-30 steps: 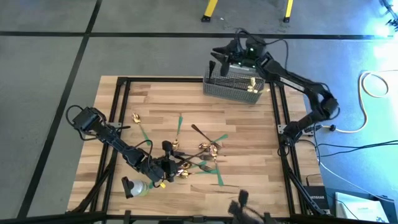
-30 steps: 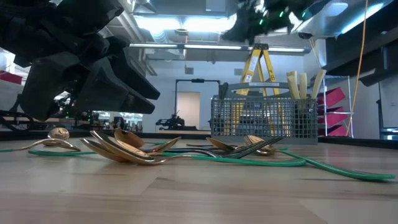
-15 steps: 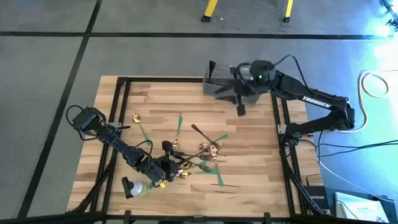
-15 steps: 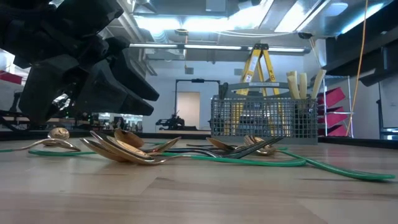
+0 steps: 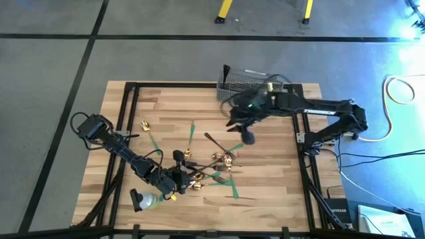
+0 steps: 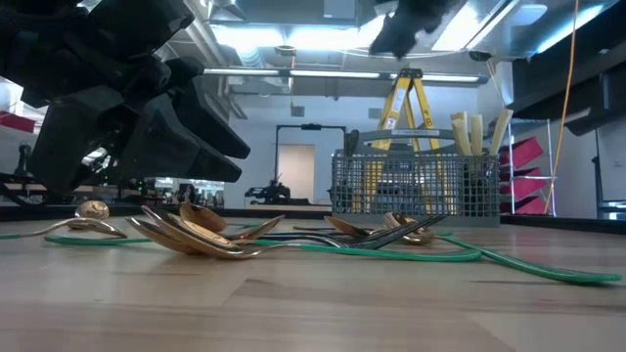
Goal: Sort silverware
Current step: Put the black fork into the gray organizer
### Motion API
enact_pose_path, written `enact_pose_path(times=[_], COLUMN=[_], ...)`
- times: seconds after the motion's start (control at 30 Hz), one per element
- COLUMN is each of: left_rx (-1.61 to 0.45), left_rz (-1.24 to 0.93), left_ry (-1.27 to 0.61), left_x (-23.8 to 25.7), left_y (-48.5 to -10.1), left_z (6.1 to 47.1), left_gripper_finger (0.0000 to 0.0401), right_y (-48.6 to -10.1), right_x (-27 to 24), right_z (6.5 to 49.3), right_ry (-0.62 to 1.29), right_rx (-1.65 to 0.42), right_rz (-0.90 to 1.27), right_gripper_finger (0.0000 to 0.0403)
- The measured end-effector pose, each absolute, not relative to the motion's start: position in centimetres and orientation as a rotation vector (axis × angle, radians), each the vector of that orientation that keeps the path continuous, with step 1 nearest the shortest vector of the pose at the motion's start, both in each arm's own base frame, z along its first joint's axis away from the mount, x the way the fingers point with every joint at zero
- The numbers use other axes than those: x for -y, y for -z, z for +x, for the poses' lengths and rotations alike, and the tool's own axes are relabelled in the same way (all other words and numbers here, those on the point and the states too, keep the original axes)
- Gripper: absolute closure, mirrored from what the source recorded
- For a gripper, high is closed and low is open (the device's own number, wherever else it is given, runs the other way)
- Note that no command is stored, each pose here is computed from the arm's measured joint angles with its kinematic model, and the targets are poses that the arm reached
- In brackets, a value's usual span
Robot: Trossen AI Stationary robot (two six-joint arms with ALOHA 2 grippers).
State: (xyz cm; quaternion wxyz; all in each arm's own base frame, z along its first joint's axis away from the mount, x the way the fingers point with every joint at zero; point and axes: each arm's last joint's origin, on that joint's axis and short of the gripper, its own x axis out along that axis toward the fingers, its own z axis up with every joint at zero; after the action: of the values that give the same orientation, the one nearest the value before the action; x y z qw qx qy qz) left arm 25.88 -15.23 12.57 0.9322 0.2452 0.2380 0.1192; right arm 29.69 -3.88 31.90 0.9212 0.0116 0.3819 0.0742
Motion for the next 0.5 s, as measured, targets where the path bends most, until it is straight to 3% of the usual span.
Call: enact_pose_path(times=[0.1, 0.23, 0.5], left_rx=[-0.487, -0.487, -0.488], left_rz=[0.502, 0.502, 0.502], left_ry=[-0.244, -0.244, -0.244], left_x=[15.2, 15.2, 15.2], left_y=[-12.6, -12.6, -12.6], left_z=[25.9, 25.9, 25.9], left_gripper_finger=[0.0210, 0.0210, 0.0210], right_y=[-29.1, -25.3, -21.5], right_x=[3.9, 4.0, 4.6], right_z=[30.9, 31.8, 35.3], right_ry=[-0.089, -0.146, -0.103], right_rx=[-0.946, -1.155, -1.112], right_rz=[0.058, 0.060, 0.089], right_gripper_finger=[0.0315, 0.0315, 0.0315])
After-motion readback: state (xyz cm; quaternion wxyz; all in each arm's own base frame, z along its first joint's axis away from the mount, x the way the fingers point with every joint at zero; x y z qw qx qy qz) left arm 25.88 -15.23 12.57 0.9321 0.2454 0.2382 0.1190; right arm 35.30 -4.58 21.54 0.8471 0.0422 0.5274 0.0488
